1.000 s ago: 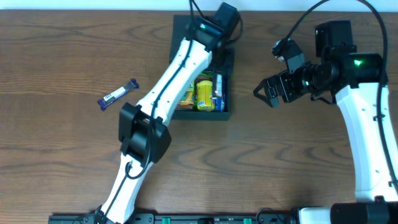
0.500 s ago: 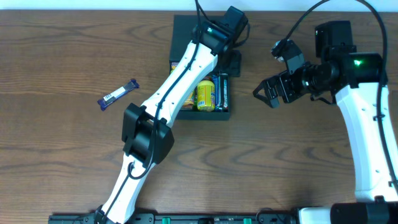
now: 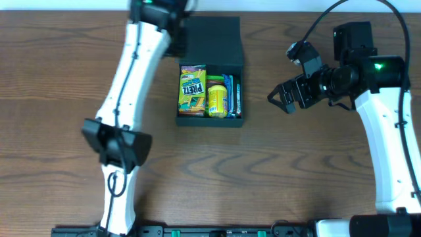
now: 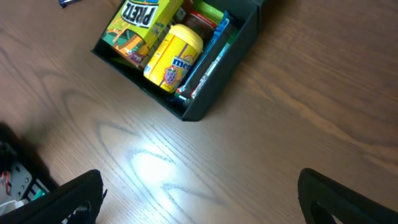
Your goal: Pack container
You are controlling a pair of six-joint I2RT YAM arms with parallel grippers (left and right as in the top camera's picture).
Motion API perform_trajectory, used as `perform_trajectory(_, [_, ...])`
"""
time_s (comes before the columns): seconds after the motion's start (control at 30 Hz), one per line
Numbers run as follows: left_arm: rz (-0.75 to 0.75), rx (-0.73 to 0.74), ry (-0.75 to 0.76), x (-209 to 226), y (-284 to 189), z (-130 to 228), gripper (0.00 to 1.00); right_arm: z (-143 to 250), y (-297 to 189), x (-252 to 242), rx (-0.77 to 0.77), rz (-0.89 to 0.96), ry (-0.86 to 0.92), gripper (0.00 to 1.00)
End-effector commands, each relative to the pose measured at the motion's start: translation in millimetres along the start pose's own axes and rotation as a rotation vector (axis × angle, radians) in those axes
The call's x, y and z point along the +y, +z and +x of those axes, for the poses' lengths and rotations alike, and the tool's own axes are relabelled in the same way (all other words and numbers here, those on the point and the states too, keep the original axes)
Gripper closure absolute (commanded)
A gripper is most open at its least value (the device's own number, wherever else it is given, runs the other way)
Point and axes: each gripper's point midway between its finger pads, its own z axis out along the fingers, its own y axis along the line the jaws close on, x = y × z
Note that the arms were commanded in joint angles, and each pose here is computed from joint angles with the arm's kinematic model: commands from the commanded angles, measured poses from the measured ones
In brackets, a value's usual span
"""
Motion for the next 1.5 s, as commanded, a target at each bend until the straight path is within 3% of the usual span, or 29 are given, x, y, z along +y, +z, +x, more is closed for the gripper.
perform_trajectory(0.0, [0.027,0.042,0.07,30.5,-0.4,17.9,0.38,-4.3,-6.3,3.2,-0.025,-0.005,-0.023,0.01])
perform_trajectory(0.23, [0.006,0.165,0.148,84.0,58.9,69.0,0.3,-5.8,-6.1,2.8,-0.031,-0.003,-0.026,0.01])
perform_trajectory(0.27, [0.021,0.177,0.193,88.8,69.8,73.8,0.24,-5.8,-6.1,2.8,-0.031,-0.003,-0.026,0.01])
perform_trajectory(0.4, [0.256,0.174,0.426,71.5,101.0,89.7,0.12,-5.8,-6.1,2.8,-0.03,-0.003,-0.027,0.01])
perform_trajectory(0.6, [0.249,0.146,0.59,79.2,137.4,87.7,0.03,-3.6,-6.0,3.6,-0.022,-0.006,-0.021,0.01])
perform_trajectory(1.1, [0.26,0.248,0.626,75.1,207.7,107.2,0.02,-1.7,-6.0,4.2,-0.015,-0.009,-0.016,0.01])
perform_trajectory(1.47, [0.255,0.246,0.626,74.3,222.2,107.0,0.18,-1.8,-6.0,4.1,-0.015,-0.008,-0.006,0.01])
